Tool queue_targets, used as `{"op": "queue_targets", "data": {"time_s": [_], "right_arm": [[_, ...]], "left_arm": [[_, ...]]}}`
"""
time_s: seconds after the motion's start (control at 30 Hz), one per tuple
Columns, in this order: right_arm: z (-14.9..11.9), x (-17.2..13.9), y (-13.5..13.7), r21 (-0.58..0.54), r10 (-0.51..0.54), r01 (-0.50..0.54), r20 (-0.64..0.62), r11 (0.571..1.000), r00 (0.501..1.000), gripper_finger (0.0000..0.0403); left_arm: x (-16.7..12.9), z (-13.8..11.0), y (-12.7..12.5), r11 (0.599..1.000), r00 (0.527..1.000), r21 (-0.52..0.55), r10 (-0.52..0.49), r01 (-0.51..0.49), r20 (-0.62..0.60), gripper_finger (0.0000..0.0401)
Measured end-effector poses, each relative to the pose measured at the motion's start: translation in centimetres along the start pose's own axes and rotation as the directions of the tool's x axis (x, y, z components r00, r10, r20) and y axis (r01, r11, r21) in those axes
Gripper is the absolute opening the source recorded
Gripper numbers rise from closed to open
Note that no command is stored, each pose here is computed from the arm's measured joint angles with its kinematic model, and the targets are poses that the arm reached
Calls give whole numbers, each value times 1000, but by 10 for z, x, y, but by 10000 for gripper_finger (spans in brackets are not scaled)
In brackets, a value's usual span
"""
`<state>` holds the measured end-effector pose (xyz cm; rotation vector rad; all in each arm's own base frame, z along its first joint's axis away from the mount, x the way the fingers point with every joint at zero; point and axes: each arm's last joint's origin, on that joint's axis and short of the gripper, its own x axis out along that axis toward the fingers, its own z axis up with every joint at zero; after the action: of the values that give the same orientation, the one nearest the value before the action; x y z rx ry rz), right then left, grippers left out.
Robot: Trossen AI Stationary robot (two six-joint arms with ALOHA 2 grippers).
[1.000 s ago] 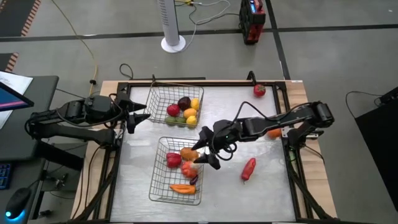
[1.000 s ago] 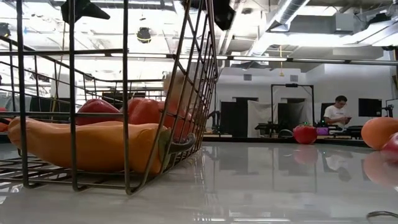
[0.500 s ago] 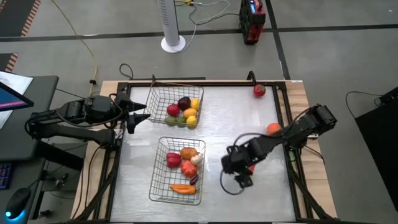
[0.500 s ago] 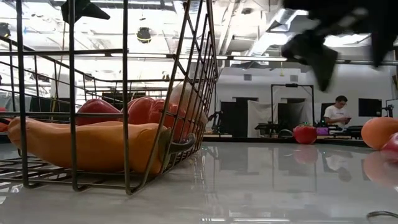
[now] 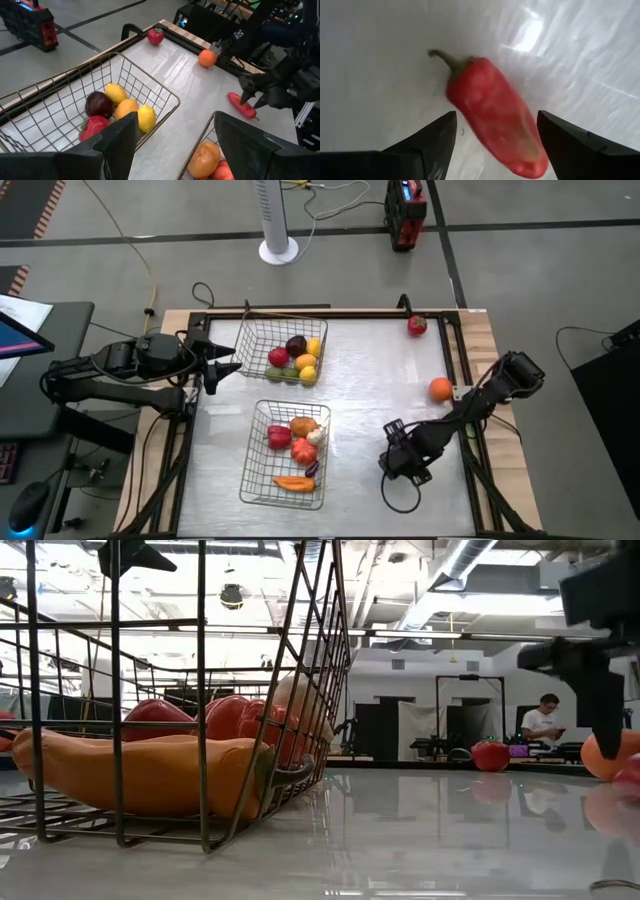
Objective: Sort produce into baskets
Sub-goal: Put the red chilli pepper into the bottom wire basket
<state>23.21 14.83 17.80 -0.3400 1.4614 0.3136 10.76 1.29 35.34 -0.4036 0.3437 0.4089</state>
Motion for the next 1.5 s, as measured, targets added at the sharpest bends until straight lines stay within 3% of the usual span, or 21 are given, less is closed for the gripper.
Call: {"op": "queue_targets", "data": {"time_s": [0.37,0.77,0.93,1.13,1.27,1.4,1.5], "right_arm": [[-11,18,-3,-1,-36,36,-12,999,999,290],[12,-1,-27,-5,-37,37,80,999,996,155],[33,-29,-50,-14,-115,120,184,993,976,144],[59,-78,-87,59,-253,247,328,967,910,182],[68,-111,-111,130,-333,307,406,943,851,183],[78,-141,-130,223,-382,310,529,924,758,173],[89,-156,-138,271,-391,282,657,920,644,170]], "left_arm": [[0,0,0,1000,1000,-16,1,-1,1,249],[0,0,0,1000,1000,-16,1,-1,1,249],[1,0,0,1000,1000,-20,2,-2,-1,249],[1,0,0,1000,1000,-30,2,-2,0,249],[1,0,0,999,1000,-51,2,-2,-1,249],[1,0,0,997,1000,-74,2,-2,-1,249],[1,0,0,995,1000,-99,1,-2,-1,249]]}}
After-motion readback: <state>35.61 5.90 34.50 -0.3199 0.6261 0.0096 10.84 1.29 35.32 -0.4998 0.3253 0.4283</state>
